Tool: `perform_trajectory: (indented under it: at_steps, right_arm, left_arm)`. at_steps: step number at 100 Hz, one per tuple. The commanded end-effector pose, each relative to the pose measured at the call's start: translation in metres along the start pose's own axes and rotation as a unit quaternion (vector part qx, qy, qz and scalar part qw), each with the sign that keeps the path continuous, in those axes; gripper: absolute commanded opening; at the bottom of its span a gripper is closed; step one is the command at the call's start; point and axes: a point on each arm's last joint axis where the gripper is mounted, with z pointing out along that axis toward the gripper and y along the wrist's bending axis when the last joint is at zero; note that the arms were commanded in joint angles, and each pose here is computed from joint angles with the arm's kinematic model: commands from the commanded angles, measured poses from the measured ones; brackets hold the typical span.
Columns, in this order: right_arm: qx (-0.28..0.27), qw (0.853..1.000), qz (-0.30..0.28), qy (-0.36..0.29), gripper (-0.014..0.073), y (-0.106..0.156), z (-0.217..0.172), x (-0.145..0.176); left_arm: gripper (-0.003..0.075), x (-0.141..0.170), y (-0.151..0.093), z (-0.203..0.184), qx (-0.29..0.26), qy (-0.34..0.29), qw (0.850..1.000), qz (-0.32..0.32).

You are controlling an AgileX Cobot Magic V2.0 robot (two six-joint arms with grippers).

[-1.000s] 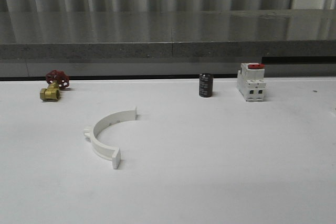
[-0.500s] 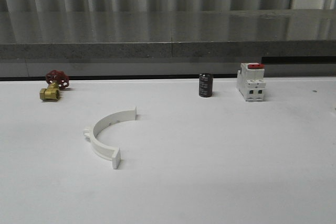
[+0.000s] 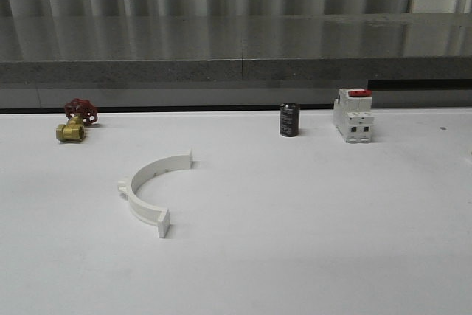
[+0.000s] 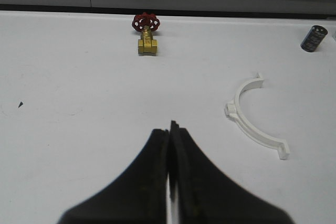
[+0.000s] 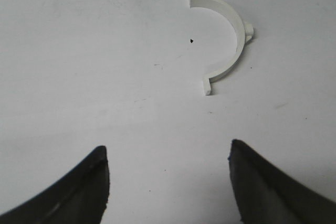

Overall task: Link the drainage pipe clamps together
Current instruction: 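Move the right gripper down and grasp the other white half-ring clamp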

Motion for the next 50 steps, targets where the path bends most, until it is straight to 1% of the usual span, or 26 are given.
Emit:
perform_trajectory:
  at_steps: [1, 4, 18, 32, 41, 50]
  right_arm:
    - [-0.003, 1.000, 0.000, -0.030, 0.0518, 0.003, 0.005, -0.025]
    - [-0.001, 1.000, 0.000, -0.020, 0.0518, 0.004, 0.013, -0.032]
    - [0.000, 1.000, -0.011, -0.012, 0.0518, 0.009, 0.043, -0.065]
    - [0.005, 0.998, -0.057, 0.008, 0.0518, 0.011, 0.071, -0.095]
    - [0.020, 0.998, -0.057, 0.026, 0.0518, 0.002, 0.090, -0.112]
    - [0.039, 0.997, -0.047, 0.036, 0.0518, -0.014, 0.106, -0.125]
  left_arm:
    - [-0.0021, -0.014, 0.001, -0.004, -0.009, -0.045, 0.999, -0.007]
    - [-0.0021, -0.014, 0.001, -0.004, -0.009, -0.045, 0.999, -0.007]
    - [-0.0021, -0.014, 0.001, -0.004, -0.009, -0.045, 0.999, -0.007]
    - [-0.0021, -0.014, 0.001, -0.004, -0.009, -0.045, 0.999, -0.007]
    - [-0.0021, -0.014, 0.001, -0.004, -0.009, -0.045, 0.999, -0.007]
    - [-0.0021, -0.014, 0.001, -0.004, -0.009, -0.045, 0.999, -0.007]
